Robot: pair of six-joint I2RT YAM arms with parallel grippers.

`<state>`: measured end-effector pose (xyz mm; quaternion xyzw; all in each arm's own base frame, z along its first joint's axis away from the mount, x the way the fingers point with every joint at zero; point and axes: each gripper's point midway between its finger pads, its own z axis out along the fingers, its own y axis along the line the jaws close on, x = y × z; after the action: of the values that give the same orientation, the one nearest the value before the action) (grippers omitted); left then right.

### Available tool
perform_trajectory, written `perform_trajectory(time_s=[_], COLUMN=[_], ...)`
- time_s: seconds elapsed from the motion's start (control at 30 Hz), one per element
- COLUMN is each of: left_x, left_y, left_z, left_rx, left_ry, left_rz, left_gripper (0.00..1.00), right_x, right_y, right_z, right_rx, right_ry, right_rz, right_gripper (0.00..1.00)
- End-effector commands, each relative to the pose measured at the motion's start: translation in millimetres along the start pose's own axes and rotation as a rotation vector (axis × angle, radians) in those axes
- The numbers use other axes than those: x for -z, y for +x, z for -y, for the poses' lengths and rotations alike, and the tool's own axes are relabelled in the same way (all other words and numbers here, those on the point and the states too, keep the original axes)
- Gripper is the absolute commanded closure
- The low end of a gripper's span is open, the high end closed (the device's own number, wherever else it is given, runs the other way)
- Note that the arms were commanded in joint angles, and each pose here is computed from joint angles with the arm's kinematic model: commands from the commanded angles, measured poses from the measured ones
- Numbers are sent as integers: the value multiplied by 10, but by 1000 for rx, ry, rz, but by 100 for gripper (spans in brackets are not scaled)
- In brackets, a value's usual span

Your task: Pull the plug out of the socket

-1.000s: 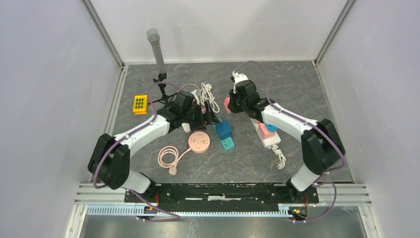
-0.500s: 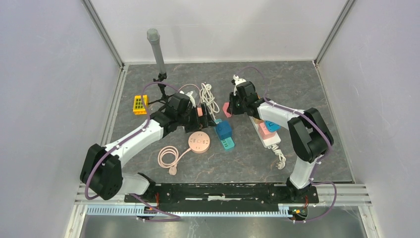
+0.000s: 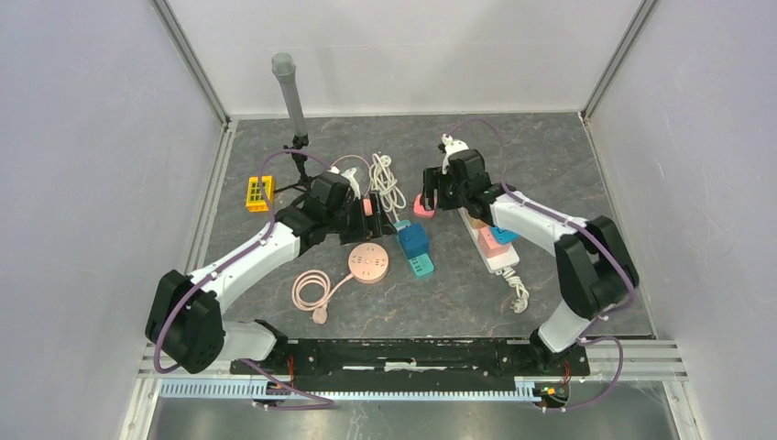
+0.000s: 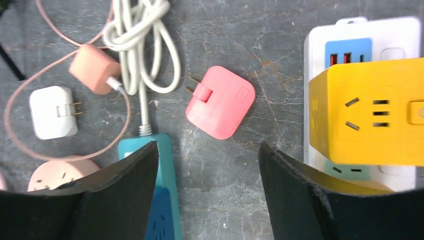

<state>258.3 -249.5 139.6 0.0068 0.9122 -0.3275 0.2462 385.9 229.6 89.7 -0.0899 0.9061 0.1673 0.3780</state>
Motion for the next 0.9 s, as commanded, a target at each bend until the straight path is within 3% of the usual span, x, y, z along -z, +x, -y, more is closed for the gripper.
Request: perform_trajectory(time_s=[0.0, 0.2, 0.5, 0.7, 0.87], left_x=[69, -18, -186, -241, -343], left_y=[-114, -114, -96, -76, -62], left_z=[-76, -257, -418, -415, -327], left_rx=[-21, 86, 172, 170, 162], left_ry=[-50, -134, -196, -180, -130], left_rz=[72, 101, 108, 97, 62], left_gripper=[14, 19, 17, 17, 17], right_x=[398, 685, 670, 543, 453], right_y=[-312, -121, 411, 567, 709], right_z=[-326, -707, -696, -685, -803], right_rx=[86, 223, 357, 393, 382], right_ry=[-114, -158, 11, 26, -40], right_rz=[143, 148, 49, -6, -61], right_gripper=[20, 9, 3, 3, 10])
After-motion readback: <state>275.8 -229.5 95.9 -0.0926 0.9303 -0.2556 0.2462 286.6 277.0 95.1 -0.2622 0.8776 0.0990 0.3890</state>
